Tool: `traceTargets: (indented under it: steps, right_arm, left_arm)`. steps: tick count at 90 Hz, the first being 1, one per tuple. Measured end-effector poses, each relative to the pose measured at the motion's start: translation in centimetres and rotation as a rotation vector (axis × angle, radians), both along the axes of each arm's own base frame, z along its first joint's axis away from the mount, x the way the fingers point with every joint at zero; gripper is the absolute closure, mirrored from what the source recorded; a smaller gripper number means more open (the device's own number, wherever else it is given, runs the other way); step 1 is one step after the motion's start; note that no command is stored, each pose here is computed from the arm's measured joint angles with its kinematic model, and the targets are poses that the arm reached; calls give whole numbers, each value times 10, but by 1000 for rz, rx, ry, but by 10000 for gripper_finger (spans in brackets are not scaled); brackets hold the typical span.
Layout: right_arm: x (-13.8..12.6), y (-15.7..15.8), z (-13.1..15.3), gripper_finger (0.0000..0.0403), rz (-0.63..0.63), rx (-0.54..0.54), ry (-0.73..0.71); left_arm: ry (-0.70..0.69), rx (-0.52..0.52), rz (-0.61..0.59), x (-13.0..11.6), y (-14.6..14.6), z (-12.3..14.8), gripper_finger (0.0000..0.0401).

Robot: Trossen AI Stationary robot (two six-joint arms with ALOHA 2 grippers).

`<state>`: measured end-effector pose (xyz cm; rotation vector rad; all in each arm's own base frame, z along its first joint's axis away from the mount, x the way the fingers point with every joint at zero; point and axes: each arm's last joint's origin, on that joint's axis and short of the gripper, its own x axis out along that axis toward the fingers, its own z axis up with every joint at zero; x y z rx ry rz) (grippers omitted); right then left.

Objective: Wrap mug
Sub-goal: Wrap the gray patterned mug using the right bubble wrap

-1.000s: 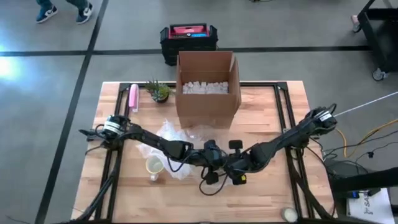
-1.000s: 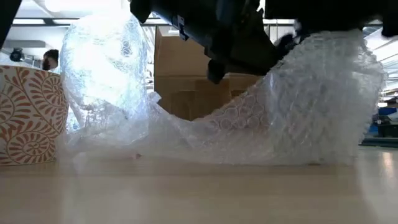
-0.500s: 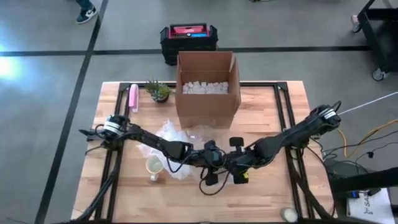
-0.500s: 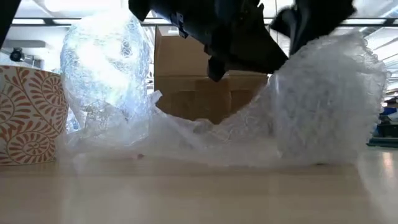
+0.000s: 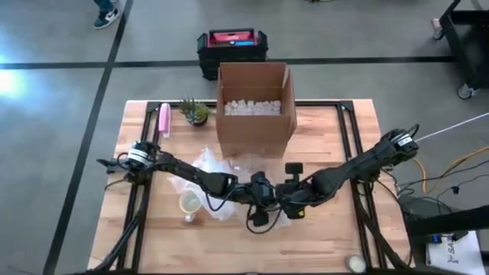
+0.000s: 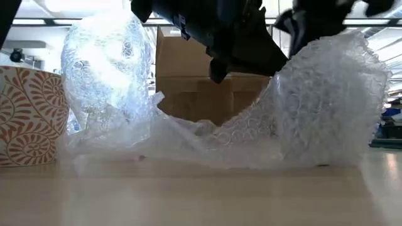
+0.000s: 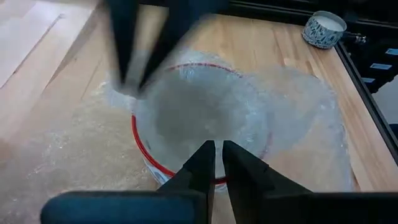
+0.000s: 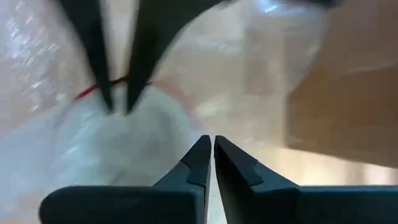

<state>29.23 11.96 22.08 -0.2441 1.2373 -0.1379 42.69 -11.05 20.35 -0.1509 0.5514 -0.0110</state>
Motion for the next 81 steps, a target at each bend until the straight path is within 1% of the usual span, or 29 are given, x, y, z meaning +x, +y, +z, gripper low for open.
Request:
traceTargets:
  steps: [5, 11, 16, 24, 40, 55, 62, 70, 75, 81]
  right_arm:
    - [1, 2, -3, 396, 3, 25, -11]
    - [0, 3, -6, 396, 7, 27, -4]
    - [2, 4, -9, 396, 8, 37, -23]
    - [0, 0, -20, 396, -1, 29, -6]
    - [1, -3, -42, 396, -20, 39, -27]
    - [1, -2, -53, 396, -7, 121, -63]
    - [2, -1, -51, 396, 7, 149, -58]
    - [3, 0, -43, 396, 11, 148, -24]
    - [4, 1, -32, 396, 15, 149, -5]
    - [5, 2, -13, 396, 16, 157, -22]
  left_arm:
    - [1, 0, 0, 0, 0, 0, 381]
    - [0, 1, -1, 0, 0, 0, 381]
    - [0, 1, -1, 0, 0, 0, 381]
    - [-2, 1, 1, 0, 0, 0, 381]
    - [-11, 3, 5, 1, 1, 1, 381]
    - [-5, 3, -3, 0, 0, 1, 381]
    - [-7, 3, -4, 0, 0, 1, 381]
    - [-7, 2, -4, 0, 0, 1, 381]
    - [-7, 3, -4, 0, 0, 1, 381]
    - [-5, 4, -5, 0, 0, 0, 381]
